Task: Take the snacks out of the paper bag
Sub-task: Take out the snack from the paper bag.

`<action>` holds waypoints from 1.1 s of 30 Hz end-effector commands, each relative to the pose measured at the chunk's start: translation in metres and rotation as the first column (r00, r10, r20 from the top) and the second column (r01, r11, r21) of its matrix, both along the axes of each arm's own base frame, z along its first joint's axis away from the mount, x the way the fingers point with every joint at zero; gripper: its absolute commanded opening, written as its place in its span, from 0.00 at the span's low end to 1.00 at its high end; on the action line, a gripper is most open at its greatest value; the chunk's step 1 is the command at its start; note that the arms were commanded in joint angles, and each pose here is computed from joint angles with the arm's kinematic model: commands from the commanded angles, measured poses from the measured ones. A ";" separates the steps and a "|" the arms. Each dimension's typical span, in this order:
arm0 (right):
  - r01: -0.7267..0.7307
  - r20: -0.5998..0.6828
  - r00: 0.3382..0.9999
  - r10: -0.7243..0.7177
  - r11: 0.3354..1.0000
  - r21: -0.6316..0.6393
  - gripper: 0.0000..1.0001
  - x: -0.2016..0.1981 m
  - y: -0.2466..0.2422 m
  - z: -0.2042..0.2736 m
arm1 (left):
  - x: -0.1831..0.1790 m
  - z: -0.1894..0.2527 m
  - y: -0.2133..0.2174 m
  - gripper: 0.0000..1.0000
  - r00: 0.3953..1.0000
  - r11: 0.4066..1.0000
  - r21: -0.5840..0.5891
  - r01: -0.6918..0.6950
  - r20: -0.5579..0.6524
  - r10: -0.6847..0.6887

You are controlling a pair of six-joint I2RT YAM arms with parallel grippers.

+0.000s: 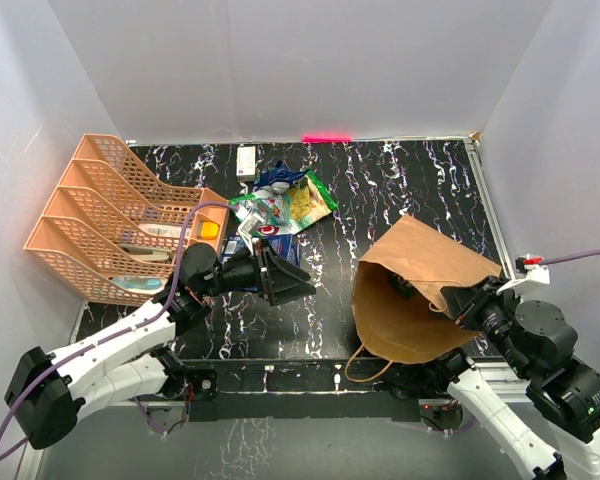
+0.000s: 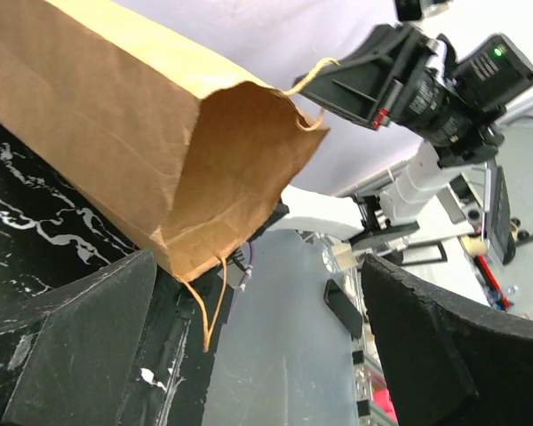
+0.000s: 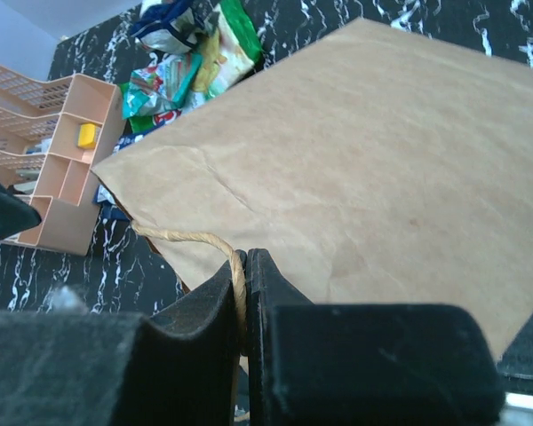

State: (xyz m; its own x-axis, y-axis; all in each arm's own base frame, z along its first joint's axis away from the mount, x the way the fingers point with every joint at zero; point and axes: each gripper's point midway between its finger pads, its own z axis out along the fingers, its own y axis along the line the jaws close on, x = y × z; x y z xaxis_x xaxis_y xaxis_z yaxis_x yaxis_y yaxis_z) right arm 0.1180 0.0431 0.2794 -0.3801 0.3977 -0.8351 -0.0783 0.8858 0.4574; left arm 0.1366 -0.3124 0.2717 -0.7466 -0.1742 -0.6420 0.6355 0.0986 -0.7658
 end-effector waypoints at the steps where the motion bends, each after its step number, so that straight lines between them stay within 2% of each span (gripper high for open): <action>1: 0.082 -0.024 0.996 -0.080 0.993 0.079 0.08 -0.008 -0.011 0.004 | -0.024 0.026 -0.004 0.99 0.986 0.993 -0.044 0.110 0.133 -0.103; 6: 0.088 0.005 0.996 -0.089 0.989 0.123 0.08 -0.005 -0.009 0.014 | -0.045 0.024 -0.027 0.98 0.965 0.990 -0.016 0.137 0.229 -0.130; 7: 0.074 0.015 0.997 -0.076 0.990 0.123 0.08 -0.002 -0.006 0.016 | -0.059 0.023 -0.036 0.98 0.951 0.986 -0.001 0.166 0.266 -0.160; 11: -0.015 0.029 0.999 0.013 0.996 0.083 0.08 0.013 0.015 0.020 | -0.086 0.008 -0.066 0.98 0.928 0.981 0.066 0.181 0.318 -0.193; 13: -0.044 0.028 0.999 0.043 0.997 0.058 0.08 0.019 0.022 0.018 | -0.091 -0.003 -0.079 0.94 0.924 0.981 0.098 0.165 0.334 -0.189; 15: -0.083 0.042 0.996 0.081 0.996 0.045 0.08 0.025 0.031 0.020 | -0.090 -0.019 -0.092 0.88 0.920 0.980 0.149 0.132 0.350 -0.177; 19: -0.128 0.075 0.989 0.128 0.992 -0.010 0.08 0.029 0.036 0.022 | -0.066 -0.058 -0.113 0.82 0.930 0.954 0.298 -0.025 0.357 -0.087; 23: -0.184 0.114 0.976 0.184 0.983 -0.012 0.08 0.030 0.046 0.029 | -0.047 -0.092 -0.124 0.65 0.925 0.918 0.378 -0.123 0.380 -0.033; 27: -0.257 0.180 0.952 0.245 0.965 0.043 0.08 0.030 0.062 0.045 | -0.039 -0.105 -0.126 0.52 0.917 0.924 0.342 -0.172 0.399 0.023; 31: -0.325 0.196 0.931 0.308 0.943 0.064 0.08 0.032 0.078 0.047 | -0.037 -0.124 -0.137 0.35 0.911 0.907 0.381 -0.177 0.412 0.004; 33: -0.337 0.192 0.927 0.321 0.940 0.056 0.08 0.033 0.081 0.044 | -0.040 -0.132 -0.140 0.30 0.898 0.894 0.407 -0.190 0.439 -0.009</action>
State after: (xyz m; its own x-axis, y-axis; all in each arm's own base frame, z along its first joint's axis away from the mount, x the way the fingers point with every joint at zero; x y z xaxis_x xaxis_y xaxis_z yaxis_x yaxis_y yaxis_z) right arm 0.1466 0.1065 0.3021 -0.3986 0.3445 -0.8500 -0.3397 0.8054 0.4857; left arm 0.0927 -0.4390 0.1287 -0.4546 0.1704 -0.8742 0.8385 0.4128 -0.3556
